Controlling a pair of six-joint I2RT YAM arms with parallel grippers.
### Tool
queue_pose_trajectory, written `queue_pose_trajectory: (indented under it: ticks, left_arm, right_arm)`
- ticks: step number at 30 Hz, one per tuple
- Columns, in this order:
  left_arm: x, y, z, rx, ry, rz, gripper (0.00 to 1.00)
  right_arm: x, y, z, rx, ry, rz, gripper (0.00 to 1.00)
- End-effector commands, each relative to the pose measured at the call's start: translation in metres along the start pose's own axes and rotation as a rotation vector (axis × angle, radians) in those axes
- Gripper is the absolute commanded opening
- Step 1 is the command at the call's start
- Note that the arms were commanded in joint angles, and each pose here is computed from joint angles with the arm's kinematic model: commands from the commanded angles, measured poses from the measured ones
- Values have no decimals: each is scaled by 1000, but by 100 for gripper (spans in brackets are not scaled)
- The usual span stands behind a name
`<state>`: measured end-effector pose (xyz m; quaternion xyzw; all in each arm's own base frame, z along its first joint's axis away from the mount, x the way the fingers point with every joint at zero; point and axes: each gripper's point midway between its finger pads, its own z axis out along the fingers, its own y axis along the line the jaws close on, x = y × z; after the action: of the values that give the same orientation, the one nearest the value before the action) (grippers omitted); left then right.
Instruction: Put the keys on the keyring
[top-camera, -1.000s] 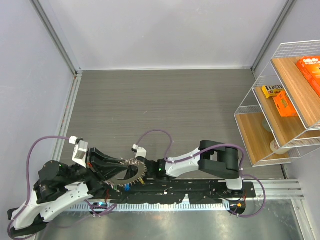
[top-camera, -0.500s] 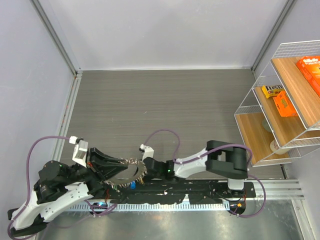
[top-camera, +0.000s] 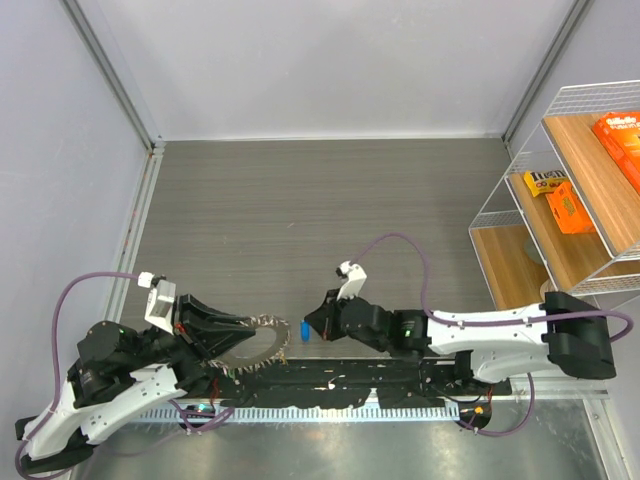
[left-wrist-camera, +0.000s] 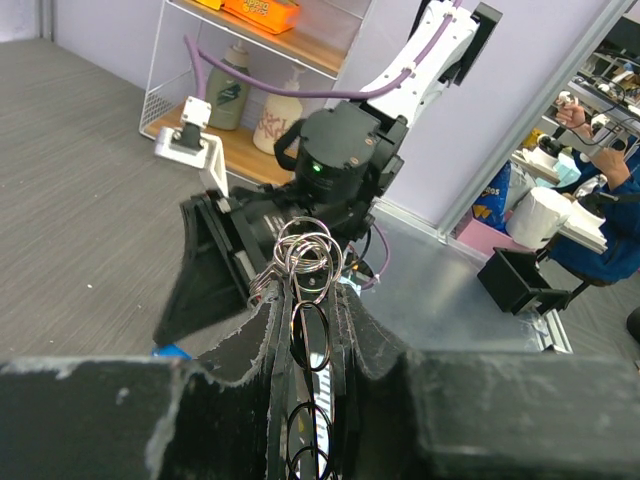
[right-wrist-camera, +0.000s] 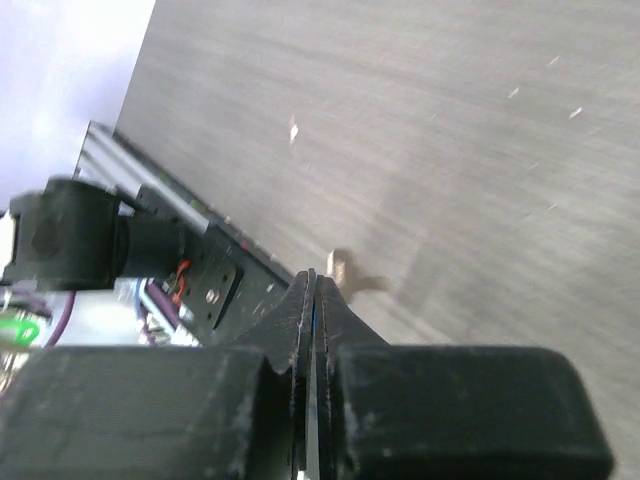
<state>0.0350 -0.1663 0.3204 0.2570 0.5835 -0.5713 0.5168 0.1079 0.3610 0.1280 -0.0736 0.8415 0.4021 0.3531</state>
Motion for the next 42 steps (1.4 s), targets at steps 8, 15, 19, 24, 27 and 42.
queue_pose_trajectory:
  ticks: [8,15,19,24,27,42]
  left_arm:
    - [-55,-37,-56,151,-338,70,0]
    - [-46,-32,-42,154,-319,62,0]
    - [-43,-31,-32,169,-309,64,0]
    - [-42,-32,-26,178,-302,62,0]
    - [-43,-31,-25,178,-309,55,0]
    - [-43,-33,-26,183,-302,48,0]
  right_arm:
    - [-42,-74,33,123,-21,-100,6]
    - [-24,-136,-1,295,31,-160,53]
    - [-48,-130,-23,307,-27,-202,56]
    - [-85,-110,-34,327,-68,-310,58]
    - [-88,-105,-24,335,-26,-363,59]
    - [-61,-85,45,292,157,-343,61]
